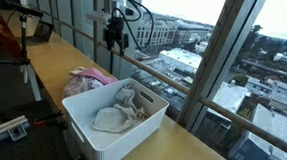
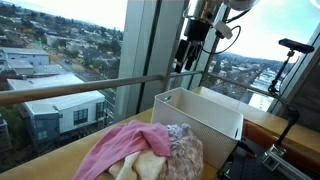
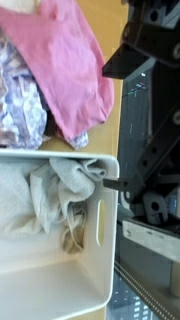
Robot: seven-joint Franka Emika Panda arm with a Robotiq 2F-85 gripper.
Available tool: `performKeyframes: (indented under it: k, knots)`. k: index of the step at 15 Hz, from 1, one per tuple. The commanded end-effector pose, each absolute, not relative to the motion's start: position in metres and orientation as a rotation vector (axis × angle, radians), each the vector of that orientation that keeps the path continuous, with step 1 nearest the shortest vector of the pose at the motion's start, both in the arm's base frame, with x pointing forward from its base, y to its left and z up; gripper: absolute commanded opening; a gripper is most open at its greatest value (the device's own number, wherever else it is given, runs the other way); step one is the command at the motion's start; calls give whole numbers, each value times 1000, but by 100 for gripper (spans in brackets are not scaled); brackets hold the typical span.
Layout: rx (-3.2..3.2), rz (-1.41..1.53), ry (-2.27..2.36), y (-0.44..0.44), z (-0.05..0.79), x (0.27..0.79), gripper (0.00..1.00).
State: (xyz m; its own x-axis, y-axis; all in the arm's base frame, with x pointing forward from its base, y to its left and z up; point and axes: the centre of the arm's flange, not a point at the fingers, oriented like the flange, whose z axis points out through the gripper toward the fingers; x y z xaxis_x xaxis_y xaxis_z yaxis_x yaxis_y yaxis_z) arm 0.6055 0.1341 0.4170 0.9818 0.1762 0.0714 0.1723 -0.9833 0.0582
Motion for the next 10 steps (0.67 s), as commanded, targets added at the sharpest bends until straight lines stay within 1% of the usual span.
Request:
performKeyframes:
  k: [1, 5, 10]
  knots:
    - [3042, 119, 259, 74, 371, 629, 100]
    - [3049, 60, 218, 25, 299, 652, 100]
    - [3079, -41, 222, -6, 216, 669, 100]
